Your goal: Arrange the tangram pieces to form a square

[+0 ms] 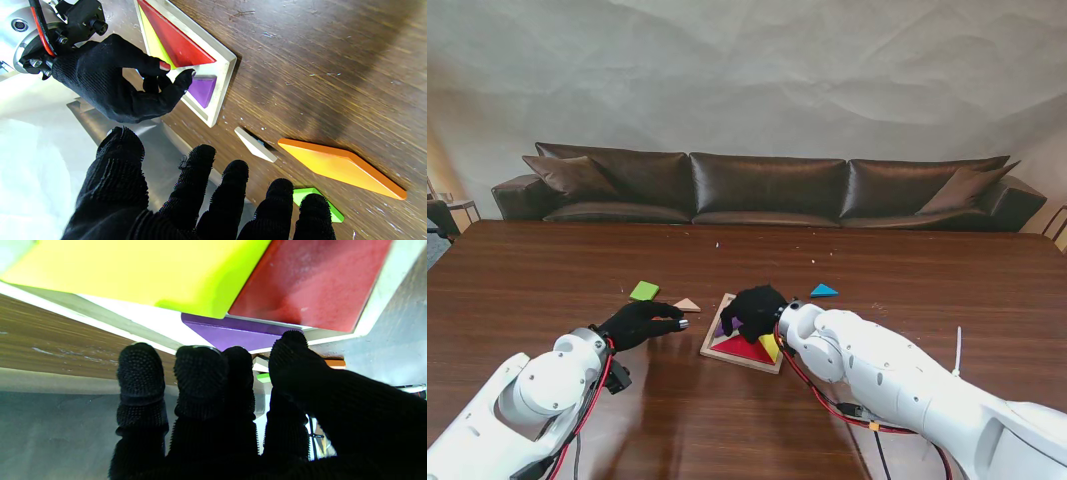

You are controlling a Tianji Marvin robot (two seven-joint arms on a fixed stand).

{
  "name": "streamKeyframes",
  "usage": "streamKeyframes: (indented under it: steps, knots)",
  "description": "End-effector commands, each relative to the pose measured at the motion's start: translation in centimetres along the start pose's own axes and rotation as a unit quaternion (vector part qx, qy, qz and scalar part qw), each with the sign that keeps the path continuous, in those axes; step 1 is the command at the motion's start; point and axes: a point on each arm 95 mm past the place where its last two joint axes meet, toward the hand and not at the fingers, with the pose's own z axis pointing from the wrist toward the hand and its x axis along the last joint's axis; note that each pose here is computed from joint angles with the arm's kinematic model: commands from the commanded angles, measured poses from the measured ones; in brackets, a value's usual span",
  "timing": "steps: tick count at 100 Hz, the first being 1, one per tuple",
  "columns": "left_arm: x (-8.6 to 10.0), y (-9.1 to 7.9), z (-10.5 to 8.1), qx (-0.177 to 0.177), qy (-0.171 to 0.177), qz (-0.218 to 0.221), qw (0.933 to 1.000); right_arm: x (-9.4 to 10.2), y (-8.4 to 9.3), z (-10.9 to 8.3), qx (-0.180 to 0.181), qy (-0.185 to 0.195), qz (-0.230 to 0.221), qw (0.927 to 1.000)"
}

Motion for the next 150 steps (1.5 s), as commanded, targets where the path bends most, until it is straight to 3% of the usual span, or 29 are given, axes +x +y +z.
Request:
streamKeyframes:
  steps: [1,59,150]
  knots:
    - [0.0,0.3,0.0,-0.010,0.000,-0.003,0.9999,0.0,-0.3,0.1,0.012,-0.002,-0.003,0.9999]
    - [0.0,0.2,0.1,-0.013,0.000,-0.002,0.9999,-0.5,-0.6,0.7,0.029,-0.014,-0.031,0.9990]
    - [0.0,0.4,0.1,-0.014,-0.002,-0.004,0.9999,-1.8,-0.5,1.1,0.045,-0.037,-0.036,0.9977]
